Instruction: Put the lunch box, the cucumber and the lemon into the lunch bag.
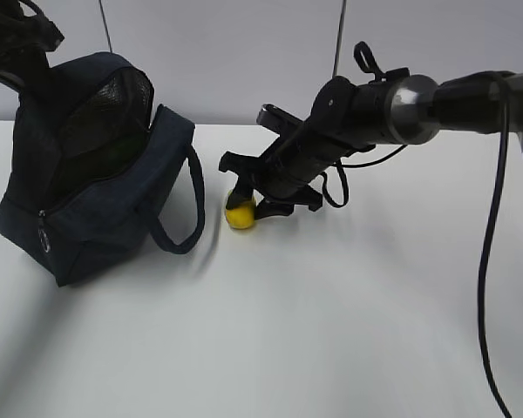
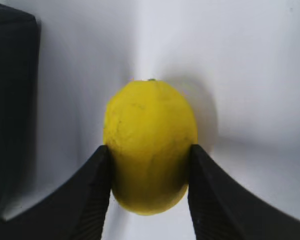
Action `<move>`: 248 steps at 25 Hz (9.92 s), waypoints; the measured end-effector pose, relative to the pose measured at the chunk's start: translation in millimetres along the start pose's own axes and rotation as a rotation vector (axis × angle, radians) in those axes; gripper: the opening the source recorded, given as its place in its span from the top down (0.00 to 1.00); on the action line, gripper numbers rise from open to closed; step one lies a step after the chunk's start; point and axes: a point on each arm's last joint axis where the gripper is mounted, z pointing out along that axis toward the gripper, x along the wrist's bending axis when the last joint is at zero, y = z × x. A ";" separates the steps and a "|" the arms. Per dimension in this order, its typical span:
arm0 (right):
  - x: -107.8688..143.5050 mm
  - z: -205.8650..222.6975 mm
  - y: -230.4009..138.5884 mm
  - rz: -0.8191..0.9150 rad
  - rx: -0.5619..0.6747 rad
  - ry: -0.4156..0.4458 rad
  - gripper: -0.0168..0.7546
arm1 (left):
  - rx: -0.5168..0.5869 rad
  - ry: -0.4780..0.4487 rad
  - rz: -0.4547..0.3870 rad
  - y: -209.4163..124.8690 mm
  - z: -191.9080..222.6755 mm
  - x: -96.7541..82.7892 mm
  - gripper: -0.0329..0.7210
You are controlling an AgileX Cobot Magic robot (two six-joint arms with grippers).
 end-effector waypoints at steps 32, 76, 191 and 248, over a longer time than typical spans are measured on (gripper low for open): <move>92.6 -132.0 2.7 -0.283 -0.073 0.431 0.52 | 0.000 0.000 0.005 0.0 0.0 0.0 0.95; 95.1 -108.7 -8.2 -0.369 -0.010 0.497 0.31 | 0.004 -0.062 0.063 3.2 7.2 -29.4 0.95; 10.3 -181.7 19.9 -0.423 0.185 0.139 0.97 | 0.096 -0.244 0.019 -22.4 67.3 -137.3 0.95; 55.3 -267.5 28.3 -0.599 -0.060 0.144 0.50 | -0.156 -0.088 0.148 -23.2 -19.5 -136.0 0.47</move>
